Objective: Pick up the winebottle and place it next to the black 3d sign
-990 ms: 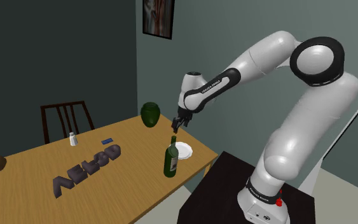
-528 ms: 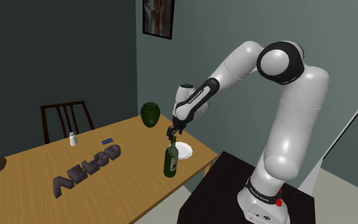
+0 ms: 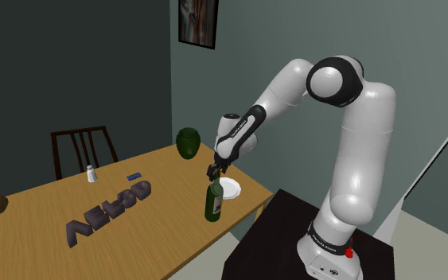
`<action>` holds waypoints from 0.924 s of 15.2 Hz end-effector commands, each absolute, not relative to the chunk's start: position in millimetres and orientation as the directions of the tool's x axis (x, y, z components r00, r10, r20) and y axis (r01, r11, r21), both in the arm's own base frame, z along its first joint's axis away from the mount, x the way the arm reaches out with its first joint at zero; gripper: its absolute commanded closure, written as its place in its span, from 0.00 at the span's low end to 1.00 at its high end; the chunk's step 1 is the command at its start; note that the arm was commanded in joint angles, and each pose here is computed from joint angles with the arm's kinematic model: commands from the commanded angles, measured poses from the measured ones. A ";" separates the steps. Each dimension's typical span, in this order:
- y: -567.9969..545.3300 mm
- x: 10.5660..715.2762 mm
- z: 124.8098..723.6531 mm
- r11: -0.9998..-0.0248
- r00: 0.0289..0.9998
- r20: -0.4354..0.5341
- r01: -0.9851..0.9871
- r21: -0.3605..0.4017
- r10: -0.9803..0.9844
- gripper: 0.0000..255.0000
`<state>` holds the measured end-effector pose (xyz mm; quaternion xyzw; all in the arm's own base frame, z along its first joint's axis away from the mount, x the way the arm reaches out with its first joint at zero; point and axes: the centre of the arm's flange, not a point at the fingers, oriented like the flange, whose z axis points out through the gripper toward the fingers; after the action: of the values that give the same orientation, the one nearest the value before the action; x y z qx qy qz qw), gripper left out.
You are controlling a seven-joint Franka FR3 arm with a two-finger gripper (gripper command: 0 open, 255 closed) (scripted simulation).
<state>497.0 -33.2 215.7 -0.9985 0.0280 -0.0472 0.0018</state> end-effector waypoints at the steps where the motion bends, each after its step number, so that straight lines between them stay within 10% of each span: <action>1: -33.1 497.3 214.3 -0.998 0.994 0.095 -0.056 -0.006 -0.056 0.00; 6: -33.1 497.3 214.3 -0.998 0.994 0.095 -0.056 -0.006 -0.056 0.00; 7: -33.1 497.3 214.3 -0.998 0.994 0.095 -0.056 -0.006 -0.056 1.00; 14: -33.0 497.4 214.4 -0.998 0.994 0.095 -0.056 -0.006 -0.056 1.00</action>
<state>497.4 -33.1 214.6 -0.9985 0.0281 -0.0477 0.0018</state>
